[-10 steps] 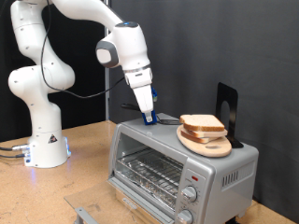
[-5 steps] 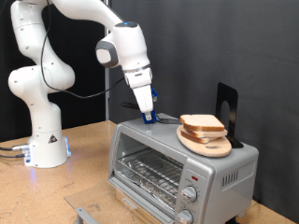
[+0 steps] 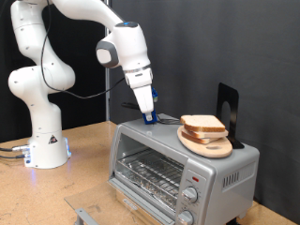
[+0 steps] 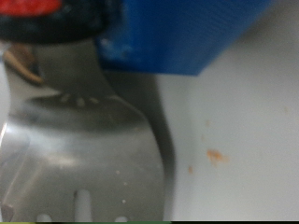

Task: Make a piece of toast with the oven

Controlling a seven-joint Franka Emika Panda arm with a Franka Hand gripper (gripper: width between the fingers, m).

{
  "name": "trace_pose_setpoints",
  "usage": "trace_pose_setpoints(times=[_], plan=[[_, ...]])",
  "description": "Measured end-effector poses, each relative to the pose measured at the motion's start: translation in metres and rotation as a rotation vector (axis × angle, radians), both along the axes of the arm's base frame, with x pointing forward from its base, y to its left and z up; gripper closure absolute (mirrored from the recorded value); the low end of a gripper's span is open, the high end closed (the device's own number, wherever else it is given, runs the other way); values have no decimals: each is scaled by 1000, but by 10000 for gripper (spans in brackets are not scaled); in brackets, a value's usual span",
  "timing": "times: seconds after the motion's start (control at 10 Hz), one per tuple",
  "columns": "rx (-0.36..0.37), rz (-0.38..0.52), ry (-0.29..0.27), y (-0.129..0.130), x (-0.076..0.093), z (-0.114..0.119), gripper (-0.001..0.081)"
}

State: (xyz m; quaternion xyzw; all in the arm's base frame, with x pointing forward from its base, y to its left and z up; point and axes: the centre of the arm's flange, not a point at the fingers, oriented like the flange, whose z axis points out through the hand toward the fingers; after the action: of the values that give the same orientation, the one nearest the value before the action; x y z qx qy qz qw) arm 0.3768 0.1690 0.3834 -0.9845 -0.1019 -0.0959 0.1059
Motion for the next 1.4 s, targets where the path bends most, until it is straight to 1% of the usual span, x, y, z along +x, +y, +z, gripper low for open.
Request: trace_pose_setpoints(times=[0.2,0.3,0.5,0.6,0.7,0.9,1.1,1.3,1.4], plan=[[39,9,-10,-3,1,15,354],[47,21,-3,-5,0,25,354],[42,95,71,-8,-5,44,354],[43,81,55,-8,-4,42,354],[65,37,35,-10,-3,41,354],[153,-103,-25,-23,1,42,354],[208,-209,-71,-51,-1,43,354],[227,-295,-105,-85,-5,44,354],[231,-334,-111,-102,-6,44,354]])
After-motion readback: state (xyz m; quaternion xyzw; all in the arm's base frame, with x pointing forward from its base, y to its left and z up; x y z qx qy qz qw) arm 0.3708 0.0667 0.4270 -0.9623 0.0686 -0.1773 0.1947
